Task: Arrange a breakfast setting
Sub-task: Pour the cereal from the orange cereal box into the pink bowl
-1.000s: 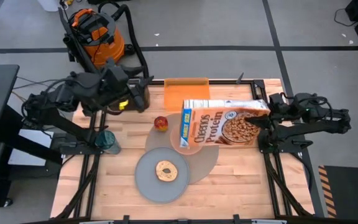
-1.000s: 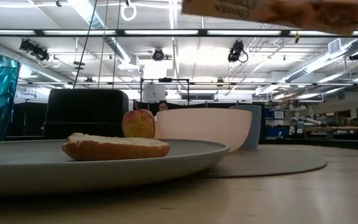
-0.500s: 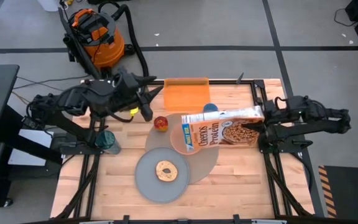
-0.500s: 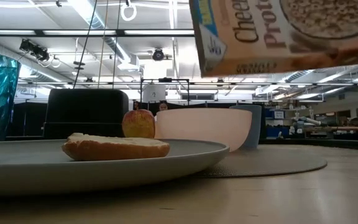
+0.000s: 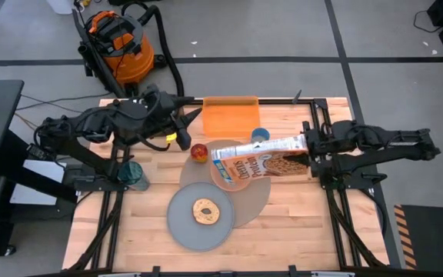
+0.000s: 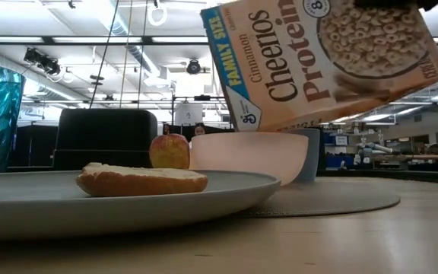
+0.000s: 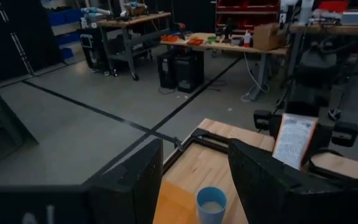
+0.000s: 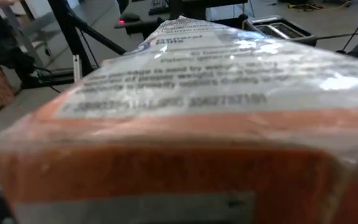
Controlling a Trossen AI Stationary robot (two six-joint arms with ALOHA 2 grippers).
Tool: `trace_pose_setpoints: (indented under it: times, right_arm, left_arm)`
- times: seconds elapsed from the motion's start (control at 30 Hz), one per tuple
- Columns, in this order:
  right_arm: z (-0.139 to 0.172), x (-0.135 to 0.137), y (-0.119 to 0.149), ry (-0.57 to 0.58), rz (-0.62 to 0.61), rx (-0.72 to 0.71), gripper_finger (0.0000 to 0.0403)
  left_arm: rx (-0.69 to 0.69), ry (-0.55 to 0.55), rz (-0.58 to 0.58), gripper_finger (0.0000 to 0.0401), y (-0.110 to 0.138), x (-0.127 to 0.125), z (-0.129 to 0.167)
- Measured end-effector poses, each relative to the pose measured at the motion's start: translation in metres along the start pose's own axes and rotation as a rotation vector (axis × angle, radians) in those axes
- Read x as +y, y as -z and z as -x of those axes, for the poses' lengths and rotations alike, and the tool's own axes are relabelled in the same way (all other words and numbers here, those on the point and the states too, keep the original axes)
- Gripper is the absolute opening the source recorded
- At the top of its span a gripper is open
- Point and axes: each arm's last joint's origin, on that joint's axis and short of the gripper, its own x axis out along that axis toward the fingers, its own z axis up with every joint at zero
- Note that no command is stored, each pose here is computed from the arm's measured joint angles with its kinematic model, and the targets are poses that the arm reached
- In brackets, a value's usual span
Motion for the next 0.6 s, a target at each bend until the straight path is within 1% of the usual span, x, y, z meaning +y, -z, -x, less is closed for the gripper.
trace_pose_setpoints:
  times: [0.13,0.3,0.5,0.6]
  right_arm:
    - [0.000,-0.002,-0.012,0.024,0.047,0.033,0.0204]
    - [0.002,-0.004,-0.020,0.016,0.086,0.098,0.0204]
    - [0.003,-0.002,-0.039,0.006,0.143,0.082,0.0204]
    - [0.000,-0.002,-0.041,0.002,0.152,0.115,0.0204]
  left_arm:
    - [0.019,-0.007,-0.002,0.0188,0.002,0.001,-0.001]
    - [0.027,-0.008,-0.009,0.0188,0.003,0.001,-0.001]
    - [0.027,-0.008,-0.010,0.0188,0.003,0.001,-0.001]
    - [0.027,-0.008,-0.010,0.0188,0.003,0.001,-0.001]
